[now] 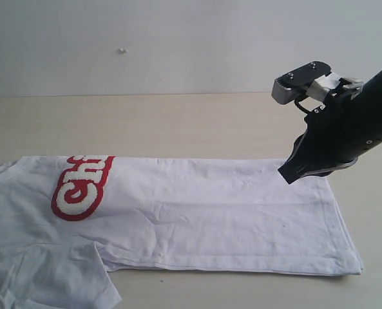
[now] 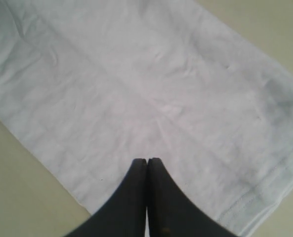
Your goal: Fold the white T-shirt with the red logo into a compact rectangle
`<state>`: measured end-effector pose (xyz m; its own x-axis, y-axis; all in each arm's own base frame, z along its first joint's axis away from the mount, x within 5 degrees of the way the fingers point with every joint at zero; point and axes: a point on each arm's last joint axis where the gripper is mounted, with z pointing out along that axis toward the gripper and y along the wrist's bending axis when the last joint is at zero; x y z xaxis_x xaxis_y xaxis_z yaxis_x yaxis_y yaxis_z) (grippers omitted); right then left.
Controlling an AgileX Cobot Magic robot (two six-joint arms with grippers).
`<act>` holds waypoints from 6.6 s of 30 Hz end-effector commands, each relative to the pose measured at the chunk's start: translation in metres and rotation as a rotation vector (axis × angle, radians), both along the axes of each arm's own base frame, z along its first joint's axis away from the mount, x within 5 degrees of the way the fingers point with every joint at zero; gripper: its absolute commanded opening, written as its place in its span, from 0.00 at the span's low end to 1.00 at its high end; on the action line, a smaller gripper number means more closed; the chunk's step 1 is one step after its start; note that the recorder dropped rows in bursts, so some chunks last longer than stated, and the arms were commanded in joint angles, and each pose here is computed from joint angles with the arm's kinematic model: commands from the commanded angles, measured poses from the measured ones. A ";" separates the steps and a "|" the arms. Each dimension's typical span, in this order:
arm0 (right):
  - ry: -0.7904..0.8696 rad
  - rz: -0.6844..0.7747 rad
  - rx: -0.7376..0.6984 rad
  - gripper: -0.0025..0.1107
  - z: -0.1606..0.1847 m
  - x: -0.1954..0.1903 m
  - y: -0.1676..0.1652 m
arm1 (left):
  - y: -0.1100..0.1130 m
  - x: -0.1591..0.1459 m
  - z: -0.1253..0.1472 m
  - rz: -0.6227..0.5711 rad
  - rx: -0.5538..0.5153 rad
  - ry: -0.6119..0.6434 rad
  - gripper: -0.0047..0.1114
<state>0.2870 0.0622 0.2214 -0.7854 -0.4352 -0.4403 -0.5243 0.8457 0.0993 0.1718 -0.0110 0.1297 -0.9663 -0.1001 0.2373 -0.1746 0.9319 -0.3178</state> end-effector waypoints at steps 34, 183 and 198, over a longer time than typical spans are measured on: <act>-0.024 0.004 -0.004 0.02 0.004 0.001 -0.001 | -0.037 0.028 0.008 -0.052 -0.592 0.006 0.04; -0.044 -0.011 0.011 0.02 0.005 0.003 -0.001 | -0.013 0.157 0.034 0.021 -0.719 -0.469 0.04; -0.096 -0.193 -0.027 0.02 0.019 0.001 -0.011 | -0.186 0.141 0.072 -0.078 -1.044 -0.523 0.04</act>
